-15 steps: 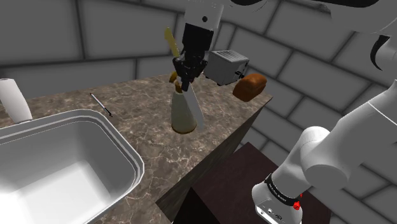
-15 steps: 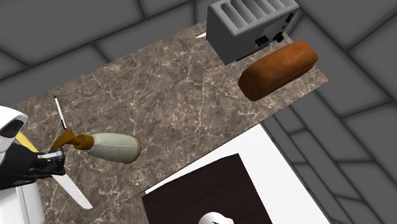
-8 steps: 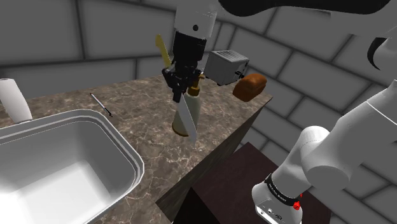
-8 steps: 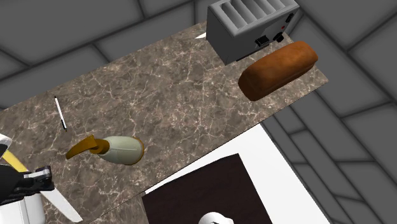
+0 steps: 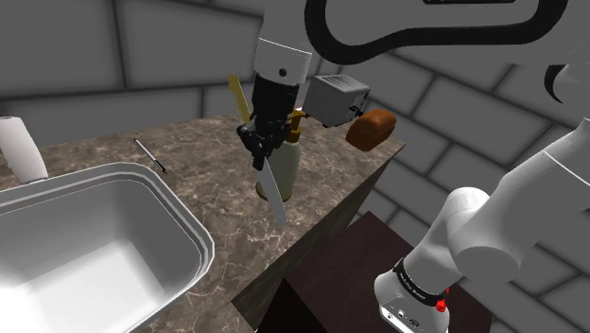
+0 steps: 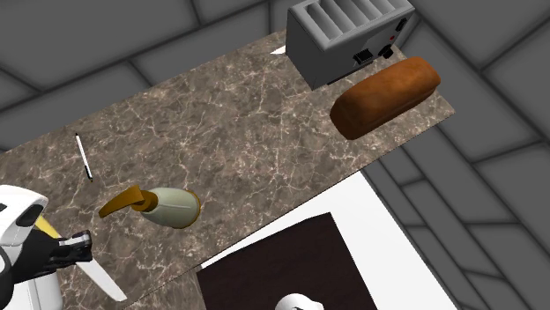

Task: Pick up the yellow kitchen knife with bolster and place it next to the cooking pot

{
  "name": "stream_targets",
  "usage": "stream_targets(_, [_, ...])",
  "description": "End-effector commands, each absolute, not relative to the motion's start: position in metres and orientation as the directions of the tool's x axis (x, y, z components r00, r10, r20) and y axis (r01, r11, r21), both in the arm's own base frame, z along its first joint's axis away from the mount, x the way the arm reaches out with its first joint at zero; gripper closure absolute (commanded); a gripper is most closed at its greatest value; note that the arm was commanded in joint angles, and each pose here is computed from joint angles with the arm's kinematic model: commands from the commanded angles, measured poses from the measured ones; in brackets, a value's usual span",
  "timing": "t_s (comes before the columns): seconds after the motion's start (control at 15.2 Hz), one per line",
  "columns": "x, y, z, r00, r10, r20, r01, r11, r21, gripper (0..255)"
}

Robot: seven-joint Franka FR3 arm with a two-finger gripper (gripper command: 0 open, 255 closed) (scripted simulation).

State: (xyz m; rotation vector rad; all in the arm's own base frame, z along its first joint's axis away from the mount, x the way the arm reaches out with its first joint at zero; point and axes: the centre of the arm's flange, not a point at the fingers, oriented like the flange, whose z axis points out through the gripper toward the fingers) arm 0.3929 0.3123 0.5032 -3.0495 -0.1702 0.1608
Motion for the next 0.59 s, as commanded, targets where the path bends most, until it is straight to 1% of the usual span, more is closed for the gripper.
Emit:
stream_targets(0.0, [0.393,0.312,0.494,0.988,0.115,-0.1,0.106,-0.99,-0.089,255])
stream_targets(0.53, [0.393,0.312,0.451,0.988,0.115,-0.1,0.106,-0.99,-0.089,255])
